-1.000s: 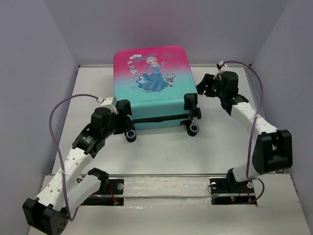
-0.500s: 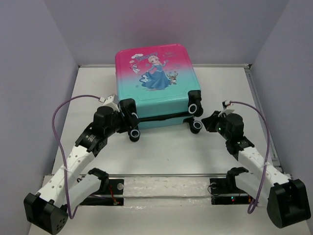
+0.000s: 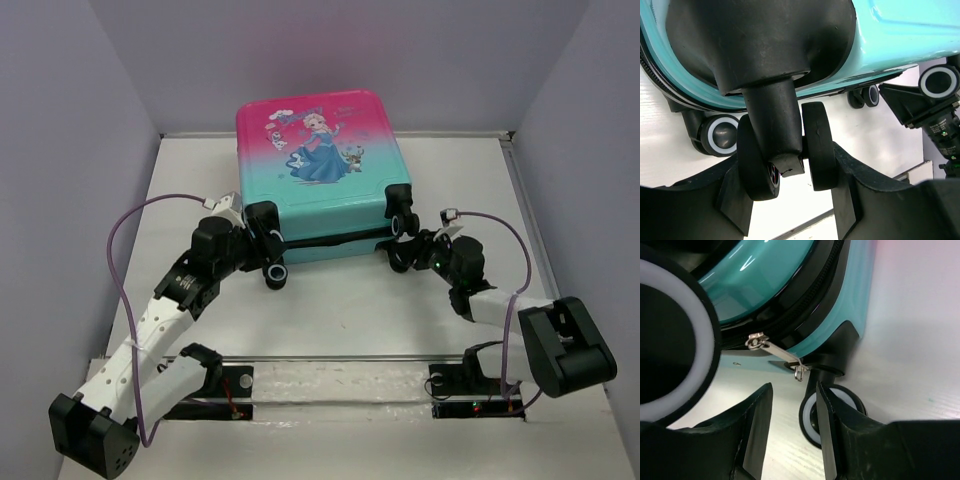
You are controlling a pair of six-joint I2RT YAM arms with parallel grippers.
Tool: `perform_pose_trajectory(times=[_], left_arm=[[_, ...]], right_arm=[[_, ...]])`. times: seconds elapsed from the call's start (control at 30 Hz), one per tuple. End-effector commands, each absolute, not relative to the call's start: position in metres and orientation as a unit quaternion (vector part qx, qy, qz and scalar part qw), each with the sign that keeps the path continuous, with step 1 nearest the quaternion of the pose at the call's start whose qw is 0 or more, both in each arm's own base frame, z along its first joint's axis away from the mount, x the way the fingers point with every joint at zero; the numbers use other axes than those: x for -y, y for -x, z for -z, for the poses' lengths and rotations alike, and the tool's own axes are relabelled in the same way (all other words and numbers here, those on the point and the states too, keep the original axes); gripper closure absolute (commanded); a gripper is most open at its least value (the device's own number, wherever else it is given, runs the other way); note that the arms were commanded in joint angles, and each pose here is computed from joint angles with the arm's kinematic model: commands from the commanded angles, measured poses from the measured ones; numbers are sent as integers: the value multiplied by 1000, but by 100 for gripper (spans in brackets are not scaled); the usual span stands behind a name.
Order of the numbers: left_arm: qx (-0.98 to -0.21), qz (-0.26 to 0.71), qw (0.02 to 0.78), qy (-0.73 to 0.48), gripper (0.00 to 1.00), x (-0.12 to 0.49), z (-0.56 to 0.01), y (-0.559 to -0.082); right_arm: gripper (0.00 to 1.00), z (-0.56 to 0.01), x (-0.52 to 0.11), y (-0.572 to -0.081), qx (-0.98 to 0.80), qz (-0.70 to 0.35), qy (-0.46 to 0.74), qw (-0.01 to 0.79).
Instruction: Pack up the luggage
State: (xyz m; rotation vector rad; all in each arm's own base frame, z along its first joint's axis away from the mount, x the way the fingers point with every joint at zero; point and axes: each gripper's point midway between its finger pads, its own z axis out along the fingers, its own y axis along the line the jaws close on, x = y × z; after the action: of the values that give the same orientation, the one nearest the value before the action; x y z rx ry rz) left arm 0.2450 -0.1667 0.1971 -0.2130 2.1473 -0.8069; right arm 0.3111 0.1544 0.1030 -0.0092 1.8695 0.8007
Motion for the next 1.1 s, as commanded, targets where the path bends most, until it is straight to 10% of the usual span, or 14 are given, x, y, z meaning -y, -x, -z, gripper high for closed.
perform_pose_trajectory(times=[0.0, 0.37, 0.8, 1.07], left_arm=[[-689, 446, 571, -30, 94, 199, -351, -248], [-693, 446, 565, -34, 94, 199, -346, -244], [-695, 450, 559, -38, 94, 202, -343, -245], [-682, 480, 550, -47, 94, 211, -351, -242]], right_arm=[[53, -161, -164, -337, -702, -353, 49, 617], [53, -172, -176, -349, -668, -376, 72, 637], [91, -189, -184, -350, -638, -418, 61, 643], [93, -191, -196, -322, -623, -452, 43, 637]])
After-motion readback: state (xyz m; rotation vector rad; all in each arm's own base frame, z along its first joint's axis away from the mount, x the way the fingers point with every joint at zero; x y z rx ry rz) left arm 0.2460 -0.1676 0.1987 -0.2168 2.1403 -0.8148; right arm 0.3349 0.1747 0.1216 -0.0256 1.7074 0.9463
